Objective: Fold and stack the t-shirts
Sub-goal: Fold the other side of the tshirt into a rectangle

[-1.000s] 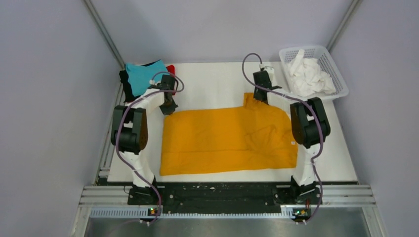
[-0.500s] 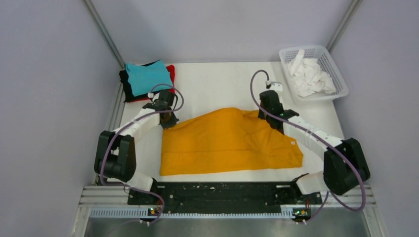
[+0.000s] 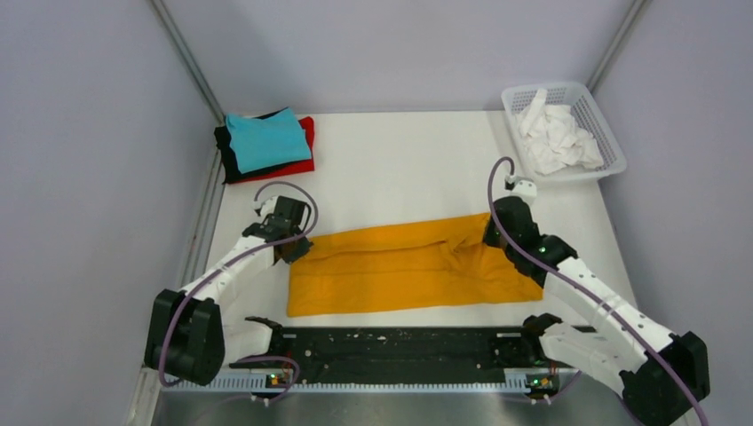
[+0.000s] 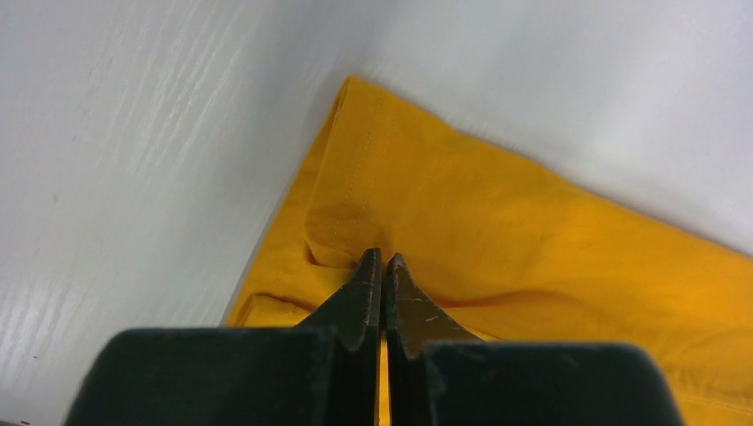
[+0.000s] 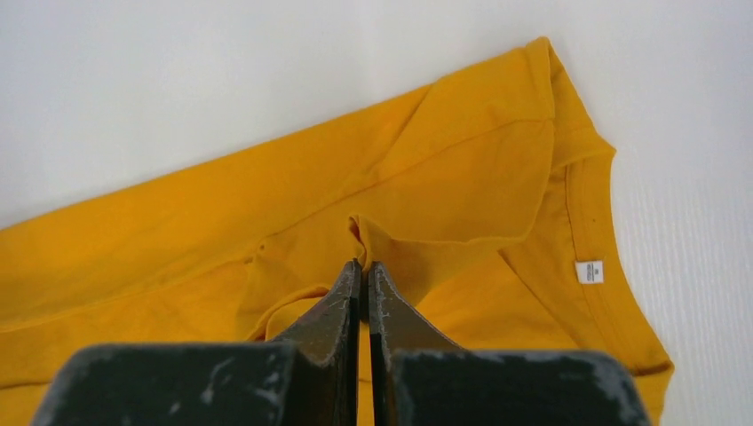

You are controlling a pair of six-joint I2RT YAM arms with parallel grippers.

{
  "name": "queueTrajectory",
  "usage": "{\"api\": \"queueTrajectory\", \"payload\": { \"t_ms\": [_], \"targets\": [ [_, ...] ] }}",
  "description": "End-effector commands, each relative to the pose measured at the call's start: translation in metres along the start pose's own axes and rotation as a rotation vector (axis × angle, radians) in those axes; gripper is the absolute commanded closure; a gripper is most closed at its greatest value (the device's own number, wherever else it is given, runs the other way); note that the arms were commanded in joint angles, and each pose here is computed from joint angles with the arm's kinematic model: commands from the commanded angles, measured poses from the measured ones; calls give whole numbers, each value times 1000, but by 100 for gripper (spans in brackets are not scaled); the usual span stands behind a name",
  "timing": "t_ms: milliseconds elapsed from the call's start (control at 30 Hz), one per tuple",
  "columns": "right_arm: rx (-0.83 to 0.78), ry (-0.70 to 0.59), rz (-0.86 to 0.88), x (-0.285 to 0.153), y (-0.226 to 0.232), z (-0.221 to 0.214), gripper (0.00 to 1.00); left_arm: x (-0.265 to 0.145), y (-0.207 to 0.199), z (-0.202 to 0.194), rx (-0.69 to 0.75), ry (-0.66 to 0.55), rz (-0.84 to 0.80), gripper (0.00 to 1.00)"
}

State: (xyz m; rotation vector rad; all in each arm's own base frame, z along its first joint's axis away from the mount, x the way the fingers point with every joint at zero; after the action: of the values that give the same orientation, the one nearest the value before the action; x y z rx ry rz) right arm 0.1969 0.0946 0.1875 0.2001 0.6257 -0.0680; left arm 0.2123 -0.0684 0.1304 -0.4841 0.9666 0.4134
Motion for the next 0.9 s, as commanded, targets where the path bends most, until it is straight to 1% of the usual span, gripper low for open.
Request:
{"api": "queueTrajectory", "payload": {
  "t_ms": [0, 67, 200, 300, 367, 400, 433, 467, 533, 600, 667, 733, 767, 800, 867],
  "targets": [
    [24, 51, 24, -17, -5, -11, 100, -4, 4, -2, -35, -31, 3, 100],
    [27, 64, 71, -23, -3, -13, 100, -4, 5, -2, -35, -32, 1, 100],
    [15, 108, 109, -31, -3, -17, 100, -7, 4, -1, -32, -26, 8, 100],
    [30, 144, 55, -32, -12, -28, 99, -6, 5, -4, -32, -16, 14, 100],
    [52, 172, 6, -34, -20, -39, 95, -5, 7, -5, -31, -8, 23, 94],
    [66, 186, -4, -35, -23, -43, 92, -6, 8, -5, -29, -5, 29, 88],
    [83, 202, 0, -37, -25, -48, 86, -7, 9, -5, -29, -4, 38, 72],
    [100, 213, 19, -40, -25, -52, 79, -9, 9, -4, -30, -7, 43, 61],
    [141, 224, 101, -47, -21, -54, 61, -16, 8, -1, -32, -19, 38, 48],
    [168, 186, 159, -56, -20, -49, 48, -25, 8, 3, -39, -44, 34, 35],
    [196, 94, 177, -65, -24, -40, 31, -35, 7, 9, -55, -82, 14, 23],
    [223, 7, 181, -73, -28, -32, 12, -43, 4, 13, -57, -106, -30, 11],
    [235, -29, 184, -75, -30, -28, 3, -45, 2, 14, -55, -109, -53, 8],
    [246, -61, 195, -78, -31, -25, 1, -46, -1, 15, -54, -107, -79, 5],
    [259, -98, 228, -78, -29, -23, 1, -47, -10, 14, -39, -89, -145, 3]
  ]
}}
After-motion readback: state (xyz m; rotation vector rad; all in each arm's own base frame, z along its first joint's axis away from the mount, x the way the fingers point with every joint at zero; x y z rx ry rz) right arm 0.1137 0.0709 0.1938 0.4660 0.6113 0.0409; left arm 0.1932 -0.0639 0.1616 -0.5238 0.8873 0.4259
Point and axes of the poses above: each gripper's point midway between its finger pads, its own x axis out along the fingers, its own y axis along the line the jaws close on, z = x × y, the point moved 9 cm from there along -x, back along the fingers
